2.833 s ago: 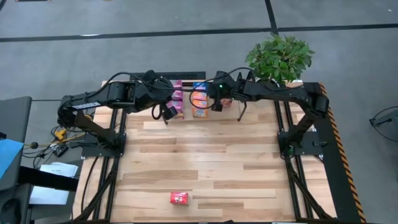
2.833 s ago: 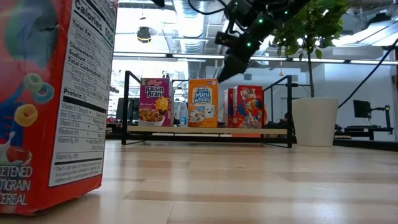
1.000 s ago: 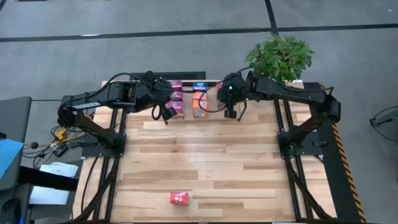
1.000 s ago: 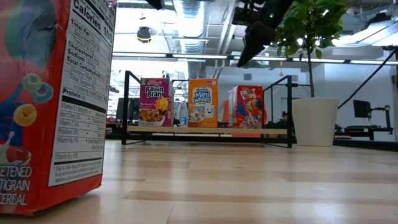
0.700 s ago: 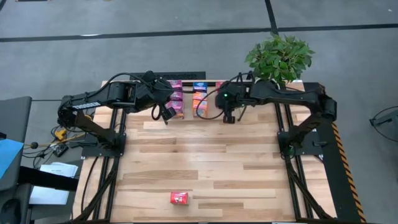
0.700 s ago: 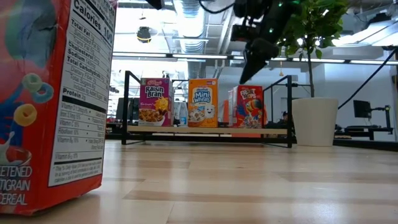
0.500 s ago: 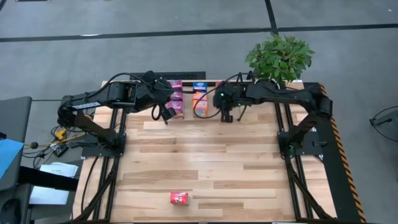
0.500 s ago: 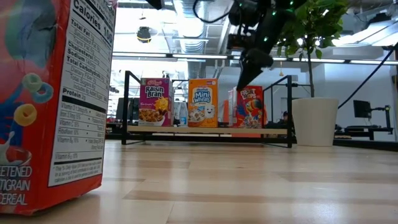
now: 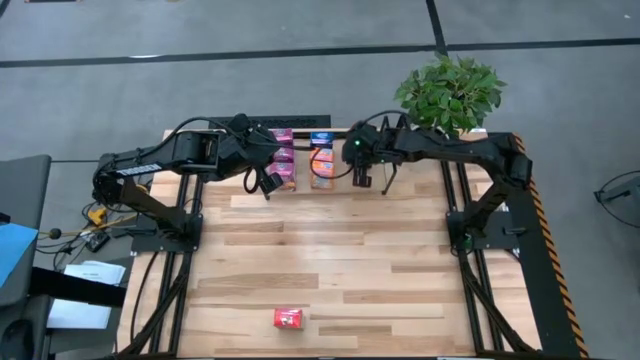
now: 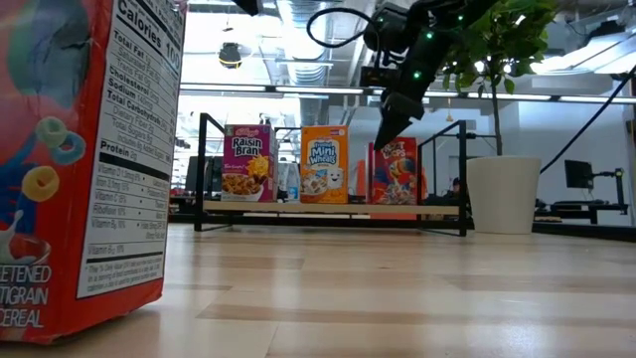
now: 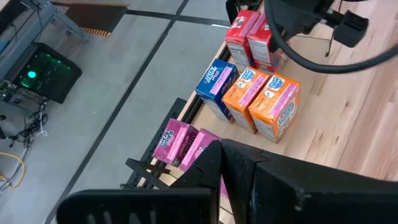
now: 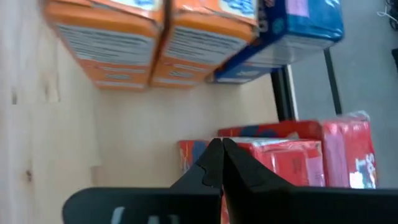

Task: Stack cereal on shelf
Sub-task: Adjust the cereal boxes on the shelf, then put the red cereal box on the shelf aligned with the other red cereal box

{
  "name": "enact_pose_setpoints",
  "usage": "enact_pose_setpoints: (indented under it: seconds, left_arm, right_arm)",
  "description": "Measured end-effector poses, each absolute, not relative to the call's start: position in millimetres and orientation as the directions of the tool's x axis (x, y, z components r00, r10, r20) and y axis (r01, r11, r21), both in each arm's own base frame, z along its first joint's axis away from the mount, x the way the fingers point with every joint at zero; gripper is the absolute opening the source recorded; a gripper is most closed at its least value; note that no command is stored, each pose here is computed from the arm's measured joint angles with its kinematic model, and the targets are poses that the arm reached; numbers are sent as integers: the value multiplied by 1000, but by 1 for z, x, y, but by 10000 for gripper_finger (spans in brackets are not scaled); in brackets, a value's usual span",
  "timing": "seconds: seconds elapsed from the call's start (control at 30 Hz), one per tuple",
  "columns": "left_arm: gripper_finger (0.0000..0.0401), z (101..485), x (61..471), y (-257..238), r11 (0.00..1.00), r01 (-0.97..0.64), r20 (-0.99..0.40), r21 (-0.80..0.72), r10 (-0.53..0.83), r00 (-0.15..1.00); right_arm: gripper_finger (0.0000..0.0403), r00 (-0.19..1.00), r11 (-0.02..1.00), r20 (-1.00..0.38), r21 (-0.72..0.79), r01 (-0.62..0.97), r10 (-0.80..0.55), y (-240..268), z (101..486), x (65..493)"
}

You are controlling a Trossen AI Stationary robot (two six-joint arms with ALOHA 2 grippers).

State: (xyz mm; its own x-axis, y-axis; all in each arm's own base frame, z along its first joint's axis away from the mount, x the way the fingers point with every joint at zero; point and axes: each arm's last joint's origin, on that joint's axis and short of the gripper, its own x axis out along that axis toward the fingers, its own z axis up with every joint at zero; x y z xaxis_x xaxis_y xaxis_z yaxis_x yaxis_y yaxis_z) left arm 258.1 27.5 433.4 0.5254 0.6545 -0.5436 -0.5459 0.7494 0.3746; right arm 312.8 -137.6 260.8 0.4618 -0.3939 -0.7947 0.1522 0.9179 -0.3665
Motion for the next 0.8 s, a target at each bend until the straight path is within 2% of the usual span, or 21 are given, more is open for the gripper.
enact_pose_setpoints:
  seconds: [0.23, 0.4, 0.53, 0.67, 0.8]
  left_arm:
    - [0, 433, 258, 28, 749, -546, -543, 376, 655, 525]
    - [0, 433, 258, 28, 750, -545, -544, 375, 654, 525]
    - [2, 432, 259, 25, 810, -477, -584, 342, 581, 567]
    - [29, 429, 260, 15, 915, -342, -668, 213, 392, 632]
    - [85, 421, 256, -11, 988, -136, -779, -72, 29, 627]
  right_arm:
    - [19, 488, 914, -774, -373, 162, -403, -138, 267, 313]
    - [33, 527, 912, -752, -387, 132, -396, -126, 295, 315]
    - [34, 570, 933, -749, -349, 93, -337, -105, 328, 309]
    - [41, 618, 970, -761, -242, 7, -194, -77, 356, 297]
    - [64, 640, 979, -758, -200, -43, -127, -49, 374, 279]
